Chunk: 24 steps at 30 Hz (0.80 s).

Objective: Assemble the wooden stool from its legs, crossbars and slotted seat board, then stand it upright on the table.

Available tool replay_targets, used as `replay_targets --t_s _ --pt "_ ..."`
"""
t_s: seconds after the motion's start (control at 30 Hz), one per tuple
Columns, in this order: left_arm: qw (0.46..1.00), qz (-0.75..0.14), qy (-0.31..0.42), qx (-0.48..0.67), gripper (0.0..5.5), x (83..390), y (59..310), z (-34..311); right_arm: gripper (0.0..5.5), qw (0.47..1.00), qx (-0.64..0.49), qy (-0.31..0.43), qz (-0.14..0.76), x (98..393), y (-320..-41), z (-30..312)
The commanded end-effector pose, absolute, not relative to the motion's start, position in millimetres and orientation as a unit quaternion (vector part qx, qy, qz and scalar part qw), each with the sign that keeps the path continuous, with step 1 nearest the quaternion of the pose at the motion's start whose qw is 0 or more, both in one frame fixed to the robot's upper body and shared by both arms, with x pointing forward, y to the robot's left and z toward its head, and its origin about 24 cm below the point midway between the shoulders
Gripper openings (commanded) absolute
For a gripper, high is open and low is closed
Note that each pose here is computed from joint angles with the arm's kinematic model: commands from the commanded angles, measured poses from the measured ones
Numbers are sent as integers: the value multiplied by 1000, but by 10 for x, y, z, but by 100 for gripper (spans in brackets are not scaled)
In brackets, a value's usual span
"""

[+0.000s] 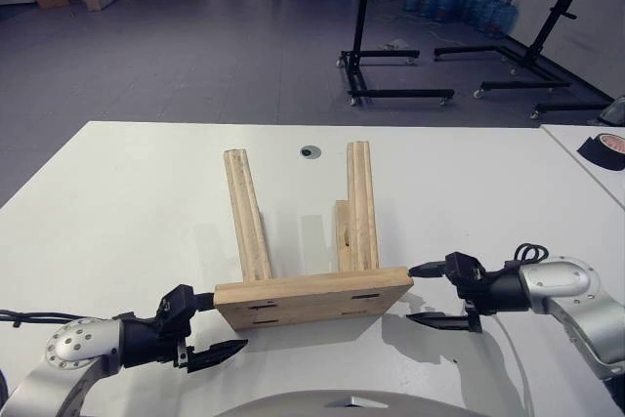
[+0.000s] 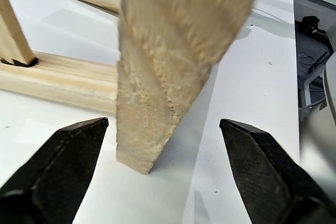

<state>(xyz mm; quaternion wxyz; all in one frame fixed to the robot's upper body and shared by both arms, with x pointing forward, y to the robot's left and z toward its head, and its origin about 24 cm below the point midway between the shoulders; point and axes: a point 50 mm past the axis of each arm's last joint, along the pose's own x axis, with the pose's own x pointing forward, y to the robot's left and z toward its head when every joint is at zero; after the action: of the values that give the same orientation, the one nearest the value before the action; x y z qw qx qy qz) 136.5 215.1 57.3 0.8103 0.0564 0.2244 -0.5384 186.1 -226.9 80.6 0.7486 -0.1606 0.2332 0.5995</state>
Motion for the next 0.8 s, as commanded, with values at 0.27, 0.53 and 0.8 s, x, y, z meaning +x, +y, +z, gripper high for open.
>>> replay_targets --t_s 0.27,0.53,0.8 --pt "800 -537 241 119 390 1623 2157 393 381 739 -122 221 625 1829 -1981 603" --pt "798 -547 226 110 390 1595 2113 437 329 735 -112 221 632 1804 -1943 564" --pt "796 -552 222 110 390 1610 2112 462 189 733 -109 218 635 1859 -1928 521"
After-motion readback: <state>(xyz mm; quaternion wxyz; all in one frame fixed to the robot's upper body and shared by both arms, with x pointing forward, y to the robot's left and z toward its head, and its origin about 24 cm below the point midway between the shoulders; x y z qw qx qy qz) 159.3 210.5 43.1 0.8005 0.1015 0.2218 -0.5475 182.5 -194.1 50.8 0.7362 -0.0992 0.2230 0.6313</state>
